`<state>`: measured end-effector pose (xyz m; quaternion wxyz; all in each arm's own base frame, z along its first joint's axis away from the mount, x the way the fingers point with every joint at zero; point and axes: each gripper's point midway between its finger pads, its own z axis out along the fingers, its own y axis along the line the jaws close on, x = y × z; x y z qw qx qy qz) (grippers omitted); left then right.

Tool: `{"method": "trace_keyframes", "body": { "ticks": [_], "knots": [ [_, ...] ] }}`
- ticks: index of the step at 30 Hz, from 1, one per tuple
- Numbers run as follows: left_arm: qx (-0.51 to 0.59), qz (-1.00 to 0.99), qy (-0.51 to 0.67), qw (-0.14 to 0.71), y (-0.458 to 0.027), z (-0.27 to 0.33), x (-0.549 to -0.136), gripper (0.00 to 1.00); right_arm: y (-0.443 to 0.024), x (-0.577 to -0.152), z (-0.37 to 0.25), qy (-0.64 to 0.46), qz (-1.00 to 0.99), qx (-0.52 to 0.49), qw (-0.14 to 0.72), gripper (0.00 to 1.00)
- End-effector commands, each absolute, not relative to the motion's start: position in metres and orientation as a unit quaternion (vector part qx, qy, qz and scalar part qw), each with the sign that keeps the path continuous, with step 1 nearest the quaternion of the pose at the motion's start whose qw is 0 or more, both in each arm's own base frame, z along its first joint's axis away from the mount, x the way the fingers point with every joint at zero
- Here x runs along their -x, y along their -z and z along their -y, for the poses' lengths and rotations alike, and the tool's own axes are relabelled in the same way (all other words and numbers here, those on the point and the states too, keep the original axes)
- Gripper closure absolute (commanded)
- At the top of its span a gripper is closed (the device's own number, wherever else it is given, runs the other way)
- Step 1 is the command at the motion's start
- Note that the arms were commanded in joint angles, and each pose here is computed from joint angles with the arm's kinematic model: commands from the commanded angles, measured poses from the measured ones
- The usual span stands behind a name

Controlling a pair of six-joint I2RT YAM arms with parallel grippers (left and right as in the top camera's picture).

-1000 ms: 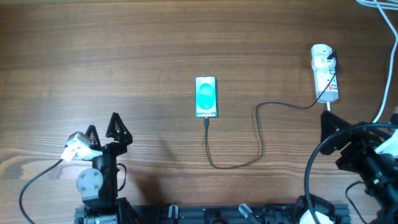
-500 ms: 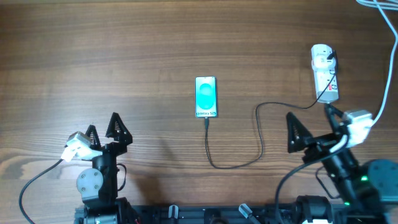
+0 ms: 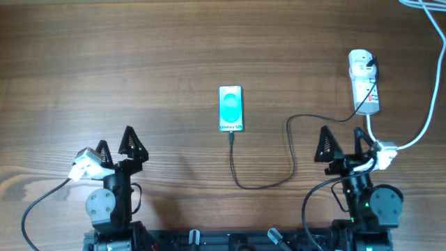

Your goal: Plug charger to phone and switch on socket

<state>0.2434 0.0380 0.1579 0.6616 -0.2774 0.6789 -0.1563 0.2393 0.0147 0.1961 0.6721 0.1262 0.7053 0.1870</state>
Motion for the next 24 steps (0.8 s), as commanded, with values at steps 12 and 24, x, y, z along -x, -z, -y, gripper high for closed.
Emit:
{"method": "trace_keyframes", "body": {
  "ticks": [12,24],
  "knots": [
    [0.281,-0.675,0.153,0.665,-0.158,-0.04,-0.243,0.0,-0.177,-0.247,-0.01,-0.167,-0.692,-0.131,0.69,0.0],
    [0.281,-0.675,0.153,0.665,-0.158,-0.04,-0.243,0.0,-0.176,-0.246,-0.021,-0.159,-0.701,-0.08,0.69,0.0]
  ]
}}
